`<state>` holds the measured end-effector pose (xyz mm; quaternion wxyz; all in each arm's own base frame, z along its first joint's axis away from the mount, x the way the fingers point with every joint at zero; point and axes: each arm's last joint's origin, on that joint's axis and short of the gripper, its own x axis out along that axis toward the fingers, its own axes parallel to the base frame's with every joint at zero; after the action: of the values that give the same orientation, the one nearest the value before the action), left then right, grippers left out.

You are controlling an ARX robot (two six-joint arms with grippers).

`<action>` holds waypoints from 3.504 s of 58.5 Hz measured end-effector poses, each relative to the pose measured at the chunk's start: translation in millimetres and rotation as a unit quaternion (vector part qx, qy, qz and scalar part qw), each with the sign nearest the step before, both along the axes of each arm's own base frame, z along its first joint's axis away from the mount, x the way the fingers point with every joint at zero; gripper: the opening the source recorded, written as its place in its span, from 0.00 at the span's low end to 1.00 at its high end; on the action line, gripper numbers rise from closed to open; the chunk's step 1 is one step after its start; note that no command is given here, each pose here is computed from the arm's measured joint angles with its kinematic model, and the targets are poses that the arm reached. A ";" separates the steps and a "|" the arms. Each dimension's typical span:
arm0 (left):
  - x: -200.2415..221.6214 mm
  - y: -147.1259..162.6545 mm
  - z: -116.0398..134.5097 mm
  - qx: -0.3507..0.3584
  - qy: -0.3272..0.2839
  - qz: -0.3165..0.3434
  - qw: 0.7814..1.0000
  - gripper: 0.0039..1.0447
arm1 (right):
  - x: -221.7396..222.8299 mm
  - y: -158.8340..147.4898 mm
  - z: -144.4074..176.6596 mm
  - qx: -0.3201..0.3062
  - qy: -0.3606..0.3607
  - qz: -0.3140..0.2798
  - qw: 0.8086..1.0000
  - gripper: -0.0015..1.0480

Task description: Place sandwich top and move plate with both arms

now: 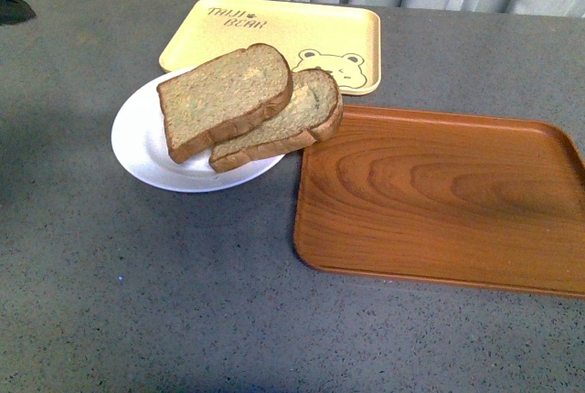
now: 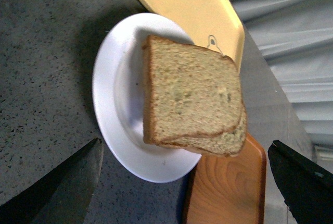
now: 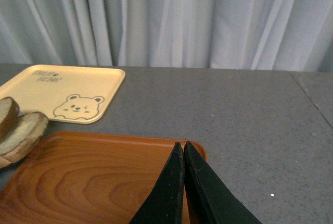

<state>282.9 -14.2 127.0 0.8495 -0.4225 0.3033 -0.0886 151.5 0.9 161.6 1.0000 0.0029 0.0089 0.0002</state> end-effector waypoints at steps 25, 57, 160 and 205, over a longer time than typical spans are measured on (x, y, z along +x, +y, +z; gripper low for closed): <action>38.2 -9.1 -60.6 -0.022 0.084 0.042 0.995 0.92 | -21.2 -0.6 10.4 0.000 -0.016 0.000 1.000 0.02; 80.2 -24.8 -71.3 -0.083 0.103 0.082 0.988 0.89 | -36.4 -0.6 12.5 0.000 -0.020 0.000 1.000 0.02; 239.2 -106.7 -51.8 -0.057 0.078 -0.039 0.995 0.02 | -40.8 -0.6 12.7 0.000 -0.023 0.000 1.000 0.91; 20.1 9.8 16.6 0.354 -0.313 0.110 0.874 0.40 | -40.9 -0.6 12.8 -0.001 -0.023 0.002 1.000 0.91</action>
<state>303.0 -4.4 143.6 0.9971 -0.0741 -0.0161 -0.0085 110.7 0.4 174.4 0.9999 0.0022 -0.0144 0.0017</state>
